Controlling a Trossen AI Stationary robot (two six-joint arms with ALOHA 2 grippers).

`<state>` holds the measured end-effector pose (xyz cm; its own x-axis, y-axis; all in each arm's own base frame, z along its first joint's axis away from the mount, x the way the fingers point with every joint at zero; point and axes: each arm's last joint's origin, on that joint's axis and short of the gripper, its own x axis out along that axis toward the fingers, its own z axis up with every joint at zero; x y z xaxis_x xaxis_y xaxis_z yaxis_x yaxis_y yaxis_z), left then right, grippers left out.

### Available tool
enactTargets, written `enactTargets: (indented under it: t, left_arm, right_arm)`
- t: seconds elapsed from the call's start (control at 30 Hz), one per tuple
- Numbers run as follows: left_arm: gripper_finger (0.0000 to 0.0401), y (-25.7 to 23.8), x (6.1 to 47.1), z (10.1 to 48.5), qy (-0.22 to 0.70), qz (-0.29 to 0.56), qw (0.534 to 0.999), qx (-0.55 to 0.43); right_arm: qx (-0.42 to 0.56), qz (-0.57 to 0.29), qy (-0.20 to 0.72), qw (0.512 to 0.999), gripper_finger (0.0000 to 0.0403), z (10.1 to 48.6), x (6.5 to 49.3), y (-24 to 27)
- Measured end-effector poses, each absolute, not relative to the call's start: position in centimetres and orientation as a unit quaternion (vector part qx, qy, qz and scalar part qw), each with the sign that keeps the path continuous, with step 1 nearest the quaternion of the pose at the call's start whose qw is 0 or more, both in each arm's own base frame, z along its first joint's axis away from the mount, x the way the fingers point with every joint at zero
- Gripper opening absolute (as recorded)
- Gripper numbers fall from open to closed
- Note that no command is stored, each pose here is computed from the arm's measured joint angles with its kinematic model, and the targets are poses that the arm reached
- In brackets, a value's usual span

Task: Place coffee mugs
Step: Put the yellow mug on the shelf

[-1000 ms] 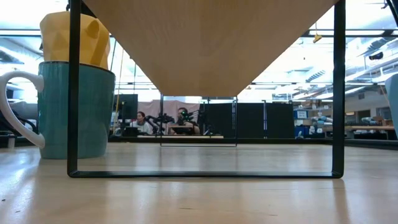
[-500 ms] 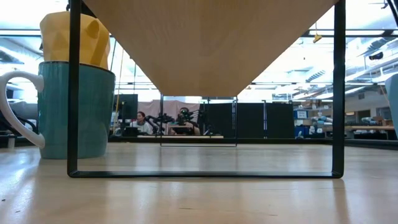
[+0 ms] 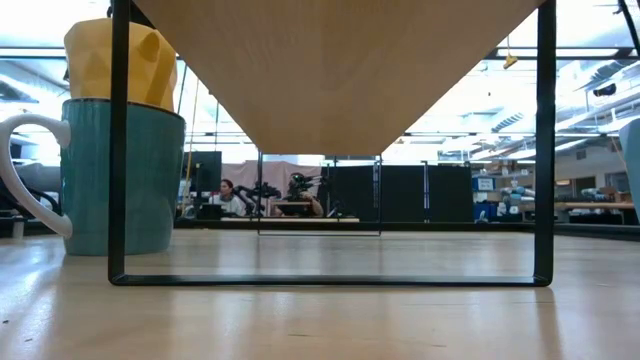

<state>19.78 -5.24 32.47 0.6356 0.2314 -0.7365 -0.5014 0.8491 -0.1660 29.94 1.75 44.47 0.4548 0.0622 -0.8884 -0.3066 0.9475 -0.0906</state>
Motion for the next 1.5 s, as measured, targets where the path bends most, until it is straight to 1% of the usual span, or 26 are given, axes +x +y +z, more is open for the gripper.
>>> enactTargets:
  t: [0.07, 0.17, 0.27, 0.5, 0.7, 0.77, 0.97, 1.1, 1.23, 1.5]
  left_arm:
    - [0.01, -5.2, 19.8, 32.5, 0.373, 0.207, 0.886, -0.181]
    - [0.01, -5.2, 19.8, 32.5, 0.373, 0.207, 0.886, -0.181]
    - [0.01, -5.2, 19.8, 32.5, 0.373, 0.206, 0.886, -0.181]
    - [0.0102, -5.2, 19.8, 32.5, 0.373, 0.207, 0.886, -0.181]
    - [0.0121, -5.2, 19.8, 32.5, 0.374, 0.208, 0.885, -0.181]
    - [0.0137, -5.0, 19.7, 32.3, 0.383, 0.213, 0.878, -0.193]
    - [0.0191, -4.4, 18.9, 31.6, 0.45, 0.213, 0.837, -0.227]
    - [0.0215, -4.1, 18.7, 31.5, 0.465, 0.216, 0.825, -0.237]
    - [0.0224, -4.1, 18.6, 31.4, 0.477, 0.21, 0.818, -0.243]
    - [0.0224, -4.1, 18.3, 31.2, 0.498, 0.211, 0.807, -0.237]
  right_arm:
    - [-0.087, 0.125, 0.499, 0.853, 0.0099, 44.8, 29.2, 2.3]
    - [-0.066, 0.175, 0.497, 0.847, 0.0098, 45.0, 27.6, 3.2]
    - [-0.041, 0.177, 0.506, 0.843, 0.0099, 44.5, 26.2, 4.1]
    - [-0.028, 0.09, 0.524, 0.847, 0.0098, 41.8, 22.8, 5.0]
    - [-0.021, 0.075, 0.5, 0.862, 0.0099, 39.5, 20.6, 4.8]
    - [-0.02, 0.074, 0.493, 0.867, 0.0098, 38.9, 20.2, 4.6]
    - [-0.012, 0.061, 0.486, 0.872, 0.0099, 37.7, 19.5, 3.8]
    - [-0.009, 0.054, 0.491, 0.87, 0.0098, 37.3, 19.5, 3.5]
    - [-0.008, 0.051, 0.497, 0.866, 0.0099, 36.9, 19.6, 3.4]
    - [-0.013, 0.053, 0.503, 0.862, 0.0099, 36.2, 19.8, 3.4]
